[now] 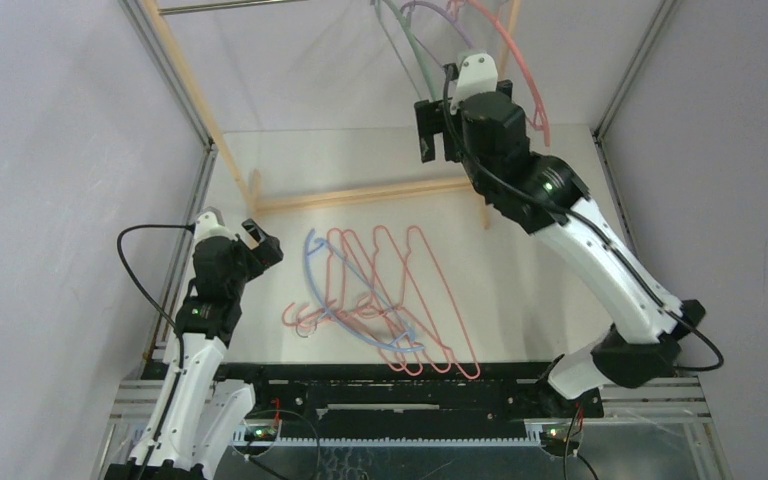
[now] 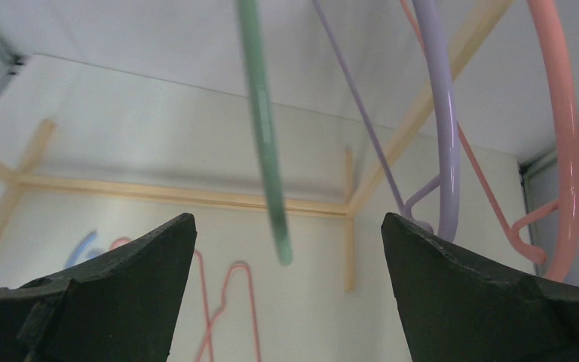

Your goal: Organize the hangers

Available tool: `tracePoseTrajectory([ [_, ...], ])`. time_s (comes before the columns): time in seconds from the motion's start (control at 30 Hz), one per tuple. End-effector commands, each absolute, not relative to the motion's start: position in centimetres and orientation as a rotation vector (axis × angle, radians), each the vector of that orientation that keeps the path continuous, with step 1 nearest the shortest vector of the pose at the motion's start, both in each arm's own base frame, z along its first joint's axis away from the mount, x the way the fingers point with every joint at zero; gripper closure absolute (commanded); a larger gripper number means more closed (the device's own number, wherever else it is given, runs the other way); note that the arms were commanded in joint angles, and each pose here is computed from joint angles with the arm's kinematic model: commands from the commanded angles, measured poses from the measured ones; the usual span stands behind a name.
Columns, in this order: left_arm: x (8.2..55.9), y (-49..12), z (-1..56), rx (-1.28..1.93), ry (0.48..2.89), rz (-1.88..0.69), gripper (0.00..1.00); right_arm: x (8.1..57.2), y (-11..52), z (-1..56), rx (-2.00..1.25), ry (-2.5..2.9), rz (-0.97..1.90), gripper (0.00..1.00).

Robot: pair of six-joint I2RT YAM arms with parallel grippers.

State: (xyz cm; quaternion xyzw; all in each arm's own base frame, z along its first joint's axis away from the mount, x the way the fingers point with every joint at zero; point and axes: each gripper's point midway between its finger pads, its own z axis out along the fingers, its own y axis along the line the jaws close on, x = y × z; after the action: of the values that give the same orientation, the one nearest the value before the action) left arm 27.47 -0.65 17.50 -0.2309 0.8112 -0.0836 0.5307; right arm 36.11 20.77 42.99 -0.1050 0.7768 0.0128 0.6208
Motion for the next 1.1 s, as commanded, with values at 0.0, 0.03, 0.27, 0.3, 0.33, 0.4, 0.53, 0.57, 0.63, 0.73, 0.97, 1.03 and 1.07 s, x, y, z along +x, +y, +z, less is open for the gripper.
tracePoseTrajectory([
  [0.0,27.8,-0.6,17.7,-0.553,1.91,-0.211,0.0,30.8,21.3,47.8,-0.324,1.664,0.115,0.0],
  [0.03,27.8,-0.6,17.8,-0.554,1.909,-0.215,0.0,29.6,22.1,47.6,-0.357,1.67,0.144,0.0],
  [0.27,28.0,-0.8,17.5,-0.585,1.898,-0.242,0.0,21.6,28.5,42.4,-0.701,1.774,0.377,0.0],
  [0.3,28.0,-0.9,17.4,-0.587,1.895,-0.247,0.01,20.5,29.7,41.0,-0.766,1.797,0.417,0.0],
  [0.33,28.0,-0.9,17.3,-0.589,1.895,-0.249,0.01,19.3,30.8,39.2,-0.83,1.82,0.452,0.0],
  [0.4,27.9,-0.8,17.1,-0.592,1.894,-0.245,0.0,17.5,32.5,35.6,-0.909,1.856,0.481,0.0],
  [0.53,27.6,-0.6,16.8,-0.606,1.889,-0.235,0.01,14.9,34.4,27.4,-1.032,1.968,0.545,0.02],
  [0.57,27.6,-0.6,16.7,-0.606,1.891,-0.238,0.0,14.5,34.4,25.5,-1.045,2.004,0.542,0.03],
  [0.63,27.5,-0.8,16.6,-0.606,1.898,-0.247,0.0,13.7,33.8,21.4,-1.102,2.074,0.516,0.06],
  [0.73,27.2,-0.8,16.2,-0.606,1.909,-0.248,0.0,12.5,33.1,17.6,-1.193,2.13,0.491,0.08],
  [0.97,27.0,-1.0,15.4,-0.608,1.927,-0.255,0.0,12.1,34.4,13.4,-1.329,2.149,0.459,0.11],
  [1.03,27.0,-1.0,15.4,-0.606,1.929,-0.249,0.0,12.2,35.1,12.3,-1.343,2.159,0.455,0.11],
  [1.07,27.0,-1.0,15.4,-0.606,1.929,-0.25,0.01,12.1,35.4,11.8,-1.353,2.164,0.457,0.12],
])
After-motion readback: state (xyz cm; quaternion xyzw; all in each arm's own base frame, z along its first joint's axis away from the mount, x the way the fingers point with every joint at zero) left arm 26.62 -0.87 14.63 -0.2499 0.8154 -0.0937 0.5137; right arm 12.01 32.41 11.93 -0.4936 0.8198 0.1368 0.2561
